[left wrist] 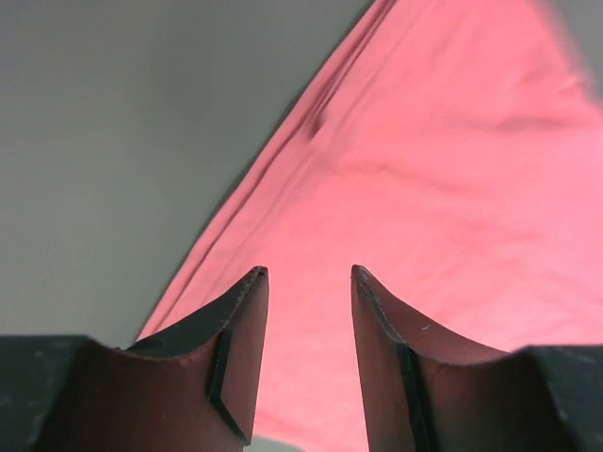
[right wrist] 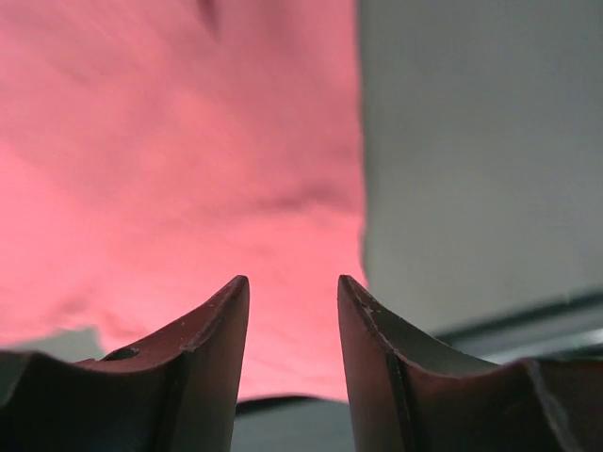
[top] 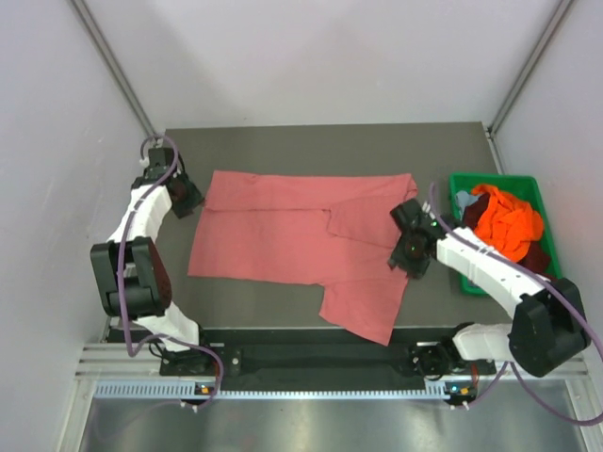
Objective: Fold and stack the t-shirts
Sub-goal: Fold the tshirt
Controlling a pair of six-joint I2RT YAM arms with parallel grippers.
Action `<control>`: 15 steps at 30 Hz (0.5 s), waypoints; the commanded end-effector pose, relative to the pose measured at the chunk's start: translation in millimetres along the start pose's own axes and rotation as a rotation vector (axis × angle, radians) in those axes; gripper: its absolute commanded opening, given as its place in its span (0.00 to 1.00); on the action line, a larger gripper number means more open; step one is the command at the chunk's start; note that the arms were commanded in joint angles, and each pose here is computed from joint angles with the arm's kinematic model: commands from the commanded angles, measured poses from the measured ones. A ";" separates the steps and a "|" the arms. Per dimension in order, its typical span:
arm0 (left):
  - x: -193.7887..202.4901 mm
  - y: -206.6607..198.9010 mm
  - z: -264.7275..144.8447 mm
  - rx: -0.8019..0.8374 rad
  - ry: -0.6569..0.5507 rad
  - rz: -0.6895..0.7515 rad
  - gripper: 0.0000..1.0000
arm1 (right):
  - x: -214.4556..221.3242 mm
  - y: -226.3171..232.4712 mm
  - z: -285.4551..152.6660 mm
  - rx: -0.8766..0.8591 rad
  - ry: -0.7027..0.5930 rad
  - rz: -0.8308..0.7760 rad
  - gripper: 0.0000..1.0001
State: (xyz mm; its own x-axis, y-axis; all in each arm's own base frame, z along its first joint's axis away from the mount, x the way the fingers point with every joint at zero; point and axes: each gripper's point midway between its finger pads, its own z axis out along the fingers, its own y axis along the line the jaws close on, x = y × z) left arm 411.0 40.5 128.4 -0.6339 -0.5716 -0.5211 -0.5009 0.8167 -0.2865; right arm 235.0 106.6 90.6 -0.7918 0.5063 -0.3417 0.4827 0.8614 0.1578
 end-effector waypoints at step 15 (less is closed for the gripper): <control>86.7 69.7 -18.0 -0.147 0.065 -0.182 0.49 | 155.3 -48.2 -1.6 0.058 0.195 -0.049 0.41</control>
State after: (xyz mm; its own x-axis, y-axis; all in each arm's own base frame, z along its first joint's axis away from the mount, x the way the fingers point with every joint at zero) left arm 309.6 47.1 74.2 -0.6002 -0.6857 -0.4118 -0.6784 0.7091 -0.1921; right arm 96.6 129.8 33.4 -0.8842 0.4299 -0.1825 0.4312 0.9016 0.0346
